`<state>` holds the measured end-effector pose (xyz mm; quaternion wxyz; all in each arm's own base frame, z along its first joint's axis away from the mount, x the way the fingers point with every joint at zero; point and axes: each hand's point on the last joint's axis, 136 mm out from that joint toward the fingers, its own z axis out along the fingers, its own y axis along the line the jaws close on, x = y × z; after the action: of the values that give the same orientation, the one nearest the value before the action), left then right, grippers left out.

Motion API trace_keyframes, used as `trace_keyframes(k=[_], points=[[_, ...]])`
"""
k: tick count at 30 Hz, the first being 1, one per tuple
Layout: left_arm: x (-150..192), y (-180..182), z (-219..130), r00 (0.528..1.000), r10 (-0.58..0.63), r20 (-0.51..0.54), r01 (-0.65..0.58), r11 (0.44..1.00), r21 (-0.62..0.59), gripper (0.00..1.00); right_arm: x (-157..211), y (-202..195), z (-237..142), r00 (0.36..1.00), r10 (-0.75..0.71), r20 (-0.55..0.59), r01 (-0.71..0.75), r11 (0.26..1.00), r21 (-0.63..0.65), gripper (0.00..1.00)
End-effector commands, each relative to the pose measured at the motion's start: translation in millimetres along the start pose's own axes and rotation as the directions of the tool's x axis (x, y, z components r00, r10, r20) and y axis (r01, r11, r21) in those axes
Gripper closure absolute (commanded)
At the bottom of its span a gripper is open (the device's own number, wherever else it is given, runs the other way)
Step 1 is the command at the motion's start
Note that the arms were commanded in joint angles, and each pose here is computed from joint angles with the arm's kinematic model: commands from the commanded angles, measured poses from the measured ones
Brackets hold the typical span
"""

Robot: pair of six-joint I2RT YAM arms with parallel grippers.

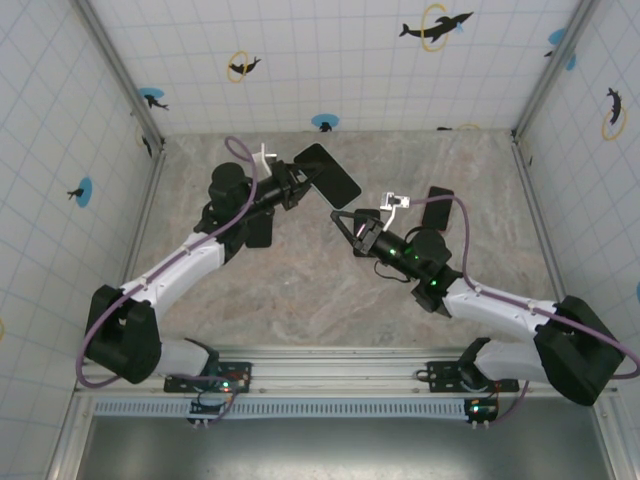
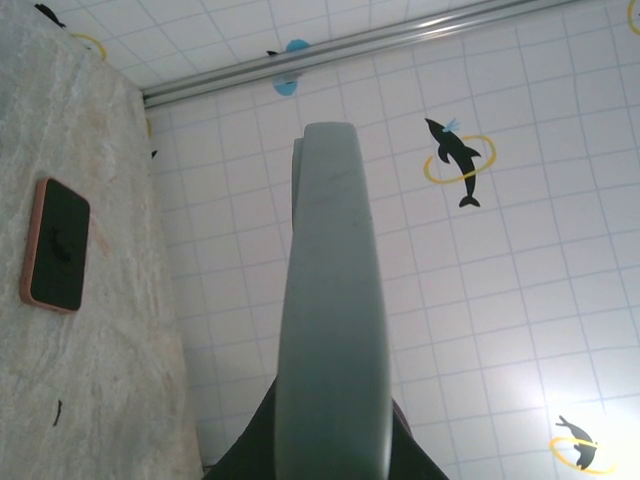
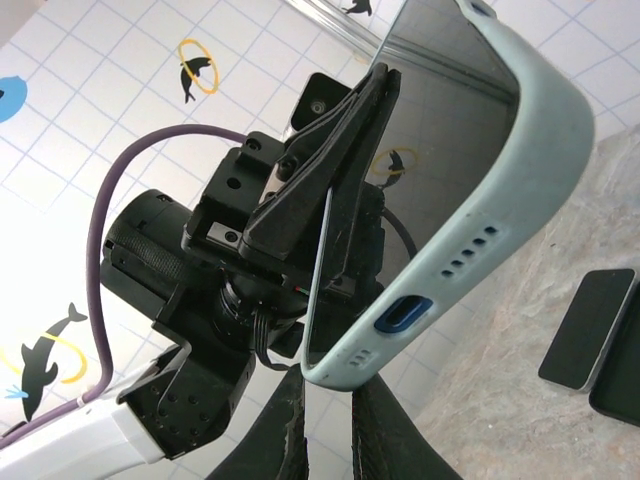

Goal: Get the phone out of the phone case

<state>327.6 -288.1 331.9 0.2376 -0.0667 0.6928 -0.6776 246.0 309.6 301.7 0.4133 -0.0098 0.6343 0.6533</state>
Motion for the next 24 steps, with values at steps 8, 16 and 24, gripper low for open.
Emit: trace_keyframes(k=[8, 16, 24], points=[[43.0, -75.6, -11.1, 0.98, 0.146, -0.134, -0.117, 0.972, 0.202, 1.0, -24.6, -58.7, -20.5, 0.987, 0.042, 0.156, -0.074, 0.976, 0.205, 0.83], [38.1, -98.5, -10.5, 0.98, 0.157, -0.126, -0.12, 0.958, 0.26, 1.0, 1.2, -102.3, -40.8, 0.988, 0.081, 0.131, -0.118, 0.945, 0.306, 0.86], [30.9, -65.2, -3.0, 0.976, 0.191, -0.101, -0.179, 0.977, 0.118, 1.0, -2.1, -54.1, -29.9, 0.998, -0.039, 0.044, 0.031, 0.985, 0.168, 0.66]])
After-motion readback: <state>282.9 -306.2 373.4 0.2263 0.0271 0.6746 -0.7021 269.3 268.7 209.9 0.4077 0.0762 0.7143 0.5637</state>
